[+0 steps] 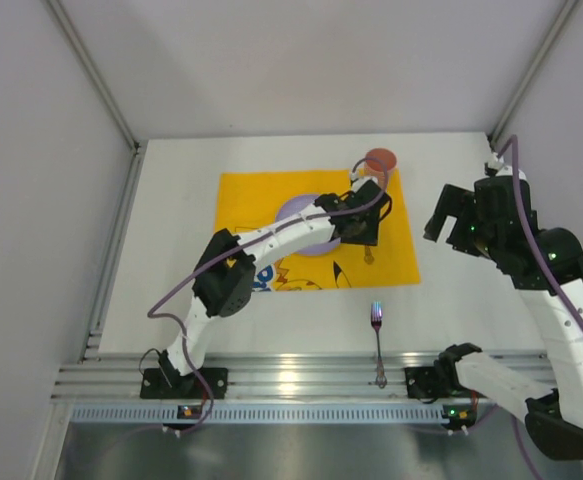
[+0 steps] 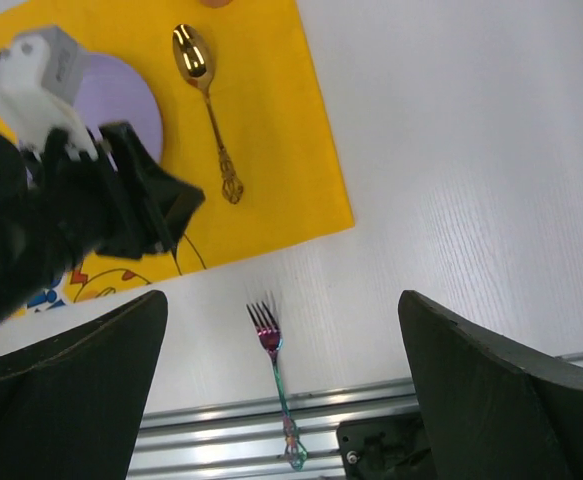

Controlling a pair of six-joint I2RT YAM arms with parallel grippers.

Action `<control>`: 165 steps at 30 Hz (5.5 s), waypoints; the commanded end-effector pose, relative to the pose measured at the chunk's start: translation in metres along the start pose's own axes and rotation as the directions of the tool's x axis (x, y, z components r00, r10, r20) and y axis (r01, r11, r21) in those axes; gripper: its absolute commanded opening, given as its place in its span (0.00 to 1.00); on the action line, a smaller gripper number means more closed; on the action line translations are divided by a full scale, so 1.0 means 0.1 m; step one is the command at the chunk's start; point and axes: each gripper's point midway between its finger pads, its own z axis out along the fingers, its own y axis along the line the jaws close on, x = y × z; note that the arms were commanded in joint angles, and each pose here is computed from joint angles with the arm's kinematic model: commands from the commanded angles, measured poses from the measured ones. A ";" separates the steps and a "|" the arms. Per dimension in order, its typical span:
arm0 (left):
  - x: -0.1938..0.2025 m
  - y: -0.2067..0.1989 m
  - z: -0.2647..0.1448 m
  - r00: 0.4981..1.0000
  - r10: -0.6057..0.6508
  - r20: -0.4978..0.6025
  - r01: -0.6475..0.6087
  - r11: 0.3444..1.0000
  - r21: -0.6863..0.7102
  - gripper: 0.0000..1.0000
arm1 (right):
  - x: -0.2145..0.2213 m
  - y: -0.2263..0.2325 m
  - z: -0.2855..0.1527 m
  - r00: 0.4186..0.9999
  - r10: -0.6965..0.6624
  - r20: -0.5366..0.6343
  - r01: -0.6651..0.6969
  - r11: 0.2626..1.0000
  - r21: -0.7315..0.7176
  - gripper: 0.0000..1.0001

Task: Set the dinner table for one person

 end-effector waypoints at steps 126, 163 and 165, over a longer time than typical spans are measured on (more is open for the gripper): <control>-0.03 3.03 -2.84 0.659 0.126 0.741 0.043 0.978 -0.205 0.96 | 0.65 0.41 0.38 0.983 0.182 0.016 -0.163 0.914 -0.371 1.00; -0.02 3.97 -1.42 0.671 0.270 0.691 0.133 0.873 -0.470 0.99 | 0.69 0.21 -0.12 0.988 0.121 0.096 -0.071 0.907 -0.416 1.00; -0.09 4.06 -1.39 0.666 0.274 0.694 0.149 0.863 -0.483 0.99 | 0.67 0.19 -0.18 0.990 0.098 0.100 -0.048 0.910 -0.412 1.00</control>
